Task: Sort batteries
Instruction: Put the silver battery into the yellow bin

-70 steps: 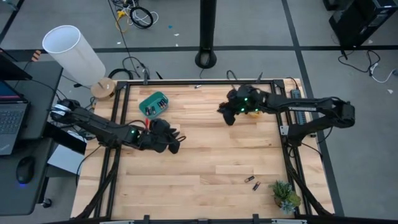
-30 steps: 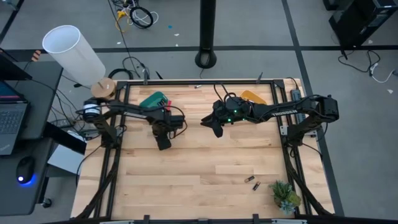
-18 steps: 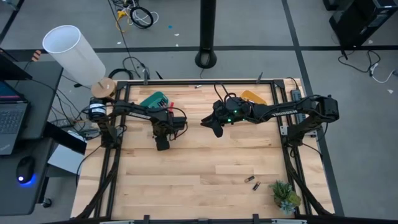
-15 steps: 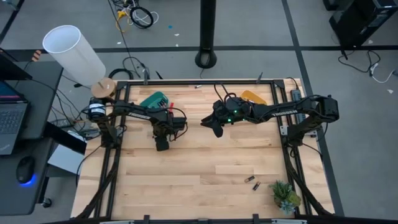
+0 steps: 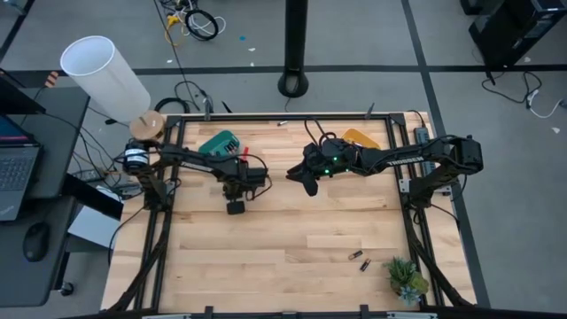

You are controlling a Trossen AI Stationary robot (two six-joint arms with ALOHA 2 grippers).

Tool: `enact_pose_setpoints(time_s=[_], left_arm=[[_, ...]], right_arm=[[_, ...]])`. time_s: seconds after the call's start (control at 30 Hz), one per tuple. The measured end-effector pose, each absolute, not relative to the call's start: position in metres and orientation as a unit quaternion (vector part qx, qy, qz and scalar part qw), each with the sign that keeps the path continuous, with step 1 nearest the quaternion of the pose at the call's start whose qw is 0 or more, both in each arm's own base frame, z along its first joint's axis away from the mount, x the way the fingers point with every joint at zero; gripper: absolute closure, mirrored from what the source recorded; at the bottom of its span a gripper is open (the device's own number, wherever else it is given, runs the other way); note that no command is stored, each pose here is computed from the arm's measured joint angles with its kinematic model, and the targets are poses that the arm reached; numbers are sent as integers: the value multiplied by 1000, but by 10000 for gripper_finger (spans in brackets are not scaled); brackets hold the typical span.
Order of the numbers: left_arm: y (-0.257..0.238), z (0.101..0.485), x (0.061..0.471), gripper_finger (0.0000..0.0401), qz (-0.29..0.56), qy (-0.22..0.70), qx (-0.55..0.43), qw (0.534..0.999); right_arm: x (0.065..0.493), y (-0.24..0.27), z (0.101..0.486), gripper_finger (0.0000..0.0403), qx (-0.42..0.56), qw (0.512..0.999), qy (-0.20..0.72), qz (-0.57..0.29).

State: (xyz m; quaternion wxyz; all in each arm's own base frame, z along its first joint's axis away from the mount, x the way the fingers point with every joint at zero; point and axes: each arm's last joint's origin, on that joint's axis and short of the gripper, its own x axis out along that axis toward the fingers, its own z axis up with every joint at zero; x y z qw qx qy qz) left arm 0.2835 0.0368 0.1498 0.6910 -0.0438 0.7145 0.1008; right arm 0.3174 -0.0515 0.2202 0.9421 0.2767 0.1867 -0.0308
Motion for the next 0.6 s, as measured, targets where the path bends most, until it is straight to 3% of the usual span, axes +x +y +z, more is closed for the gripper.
enact_pose_setpoints(time_s=[0.43,0.6], left_arm=[[37,182,285,394,123,656,-68,741],[33,202,274,392,150,641,-79,749]], right_arm=[[314,-50,212,280,283,929,235,-31],[315,-29,210,268,249,933,258,28]])
